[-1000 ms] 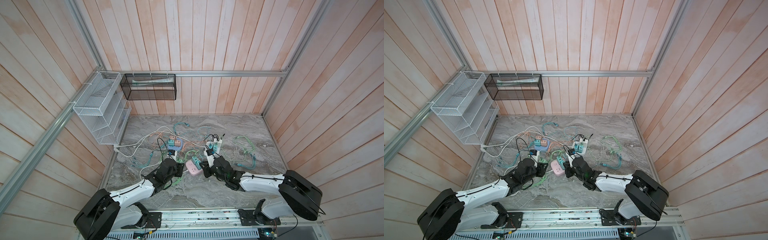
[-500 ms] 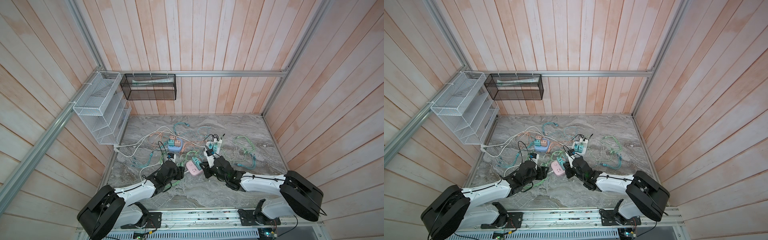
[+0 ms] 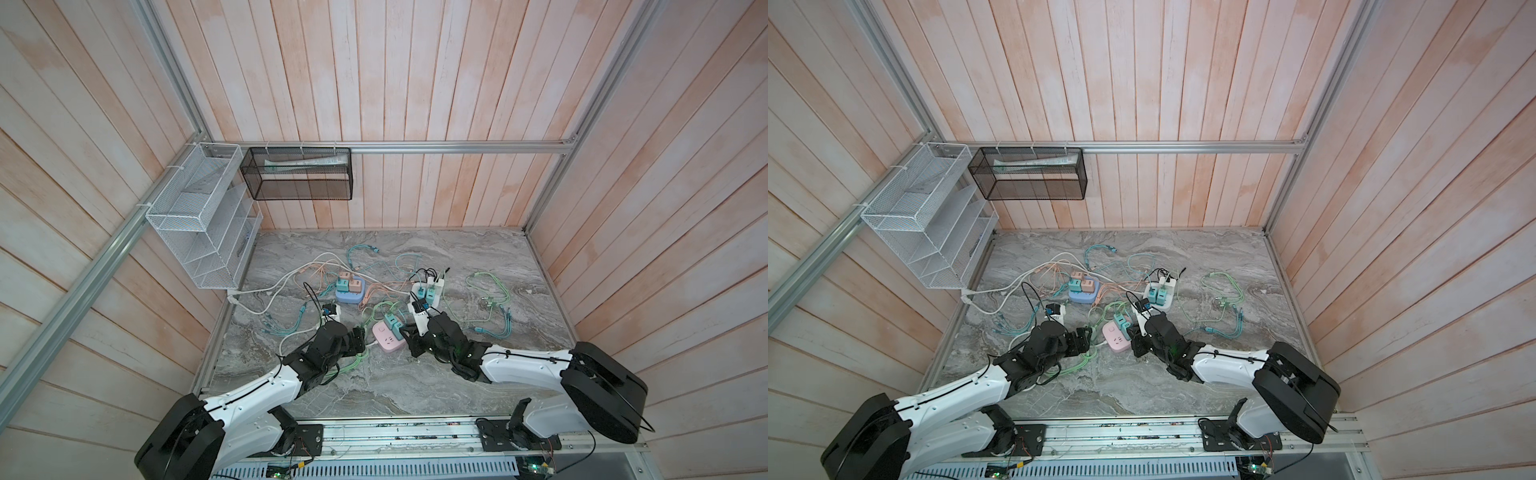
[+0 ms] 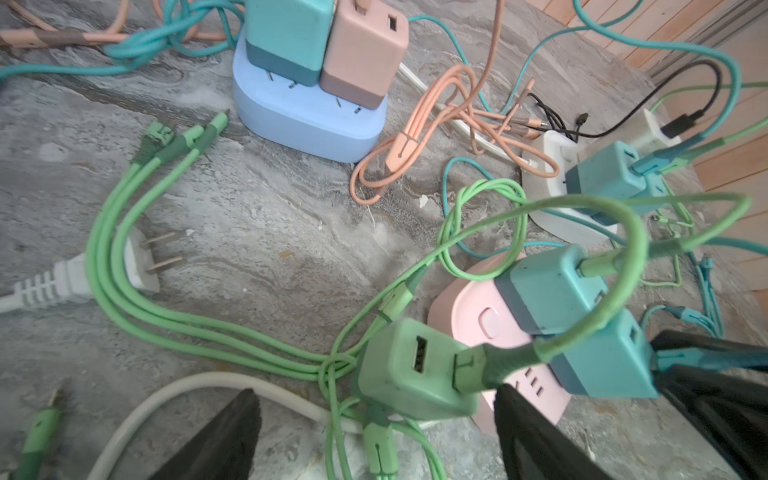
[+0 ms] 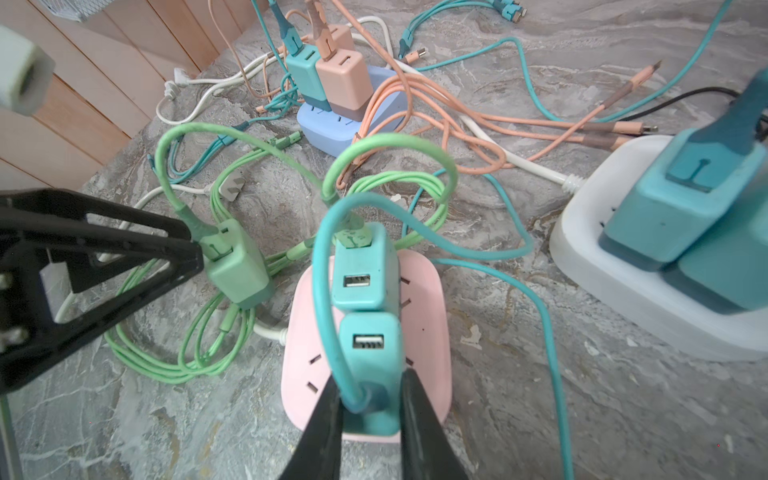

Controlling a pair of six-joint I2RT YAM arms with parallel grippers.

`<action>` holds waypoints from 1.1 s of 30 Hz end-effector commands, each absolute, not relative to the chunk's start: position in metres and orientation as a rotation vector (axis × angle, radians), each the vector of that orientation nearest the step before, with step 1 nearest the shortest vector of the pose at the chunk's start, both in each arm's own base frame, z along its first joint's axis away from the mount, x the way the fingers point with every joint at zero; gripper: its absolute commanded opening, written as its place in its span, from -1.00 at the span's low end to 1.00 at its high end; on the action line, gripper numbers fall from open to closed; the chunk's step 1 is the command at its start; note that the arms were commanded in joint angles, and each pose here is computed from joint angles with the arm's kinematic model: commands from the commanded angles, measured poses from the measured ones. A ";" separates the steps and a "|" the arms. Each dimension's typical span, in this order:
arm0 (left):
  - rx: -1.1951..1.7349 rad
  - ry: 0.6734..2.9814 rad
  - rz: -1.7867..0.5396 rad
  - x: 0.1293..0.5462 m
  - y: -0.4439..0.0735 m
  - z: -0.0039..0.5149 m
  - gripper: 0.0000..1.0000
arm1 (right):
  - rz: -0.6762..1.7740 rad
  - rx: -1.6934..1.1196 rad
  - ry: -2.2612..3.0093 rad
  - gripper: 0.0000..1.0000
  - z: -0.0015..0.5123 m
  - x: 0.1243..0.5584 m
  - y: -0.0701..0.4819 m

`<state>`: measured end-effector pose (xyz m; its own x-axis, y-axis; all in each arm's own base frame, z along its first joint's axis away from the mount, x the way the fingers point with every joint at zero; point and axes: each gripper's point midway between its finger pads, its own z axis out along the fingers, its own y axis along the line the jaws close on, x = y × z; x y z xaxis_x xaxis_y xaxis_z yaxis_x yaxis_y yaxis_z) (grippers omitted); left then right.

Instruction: Pull the plug off the socket

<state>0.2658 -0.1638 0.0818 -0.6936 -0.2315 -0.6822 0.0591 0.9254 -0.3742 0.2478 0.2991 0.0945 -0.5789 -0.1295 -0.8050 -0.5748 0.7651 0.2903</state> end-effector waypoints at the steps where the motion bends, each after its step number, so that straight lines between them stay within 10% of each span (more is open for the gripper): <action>1: -0.138 2.308 -0.395 0.273 -0.158 0.090 0.80 | 0.520 -0.603 2.346 -0.55 0.039 0.225 0.266; 19: -0.008 2.344 -0.439 0.290 -0.178 0.099 0.67 | 0.511 -0.592 2.346 -0.46 0.044 0.222 0.258; 33: 0.355 2.375 -0.426 0.291 -0.230 0.095 0.55 | 0.496 -0.592 2.289 0.11 0.062 0.226 0.260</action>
<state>0.2929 -0.2170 0.0983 -0.7288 0.0652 -0.6816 0.2971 0.9270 -0.2291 0.2235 0.2621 0.0591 -0.6519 -0.2588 -0.7128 -0.5480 0.8105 0.2069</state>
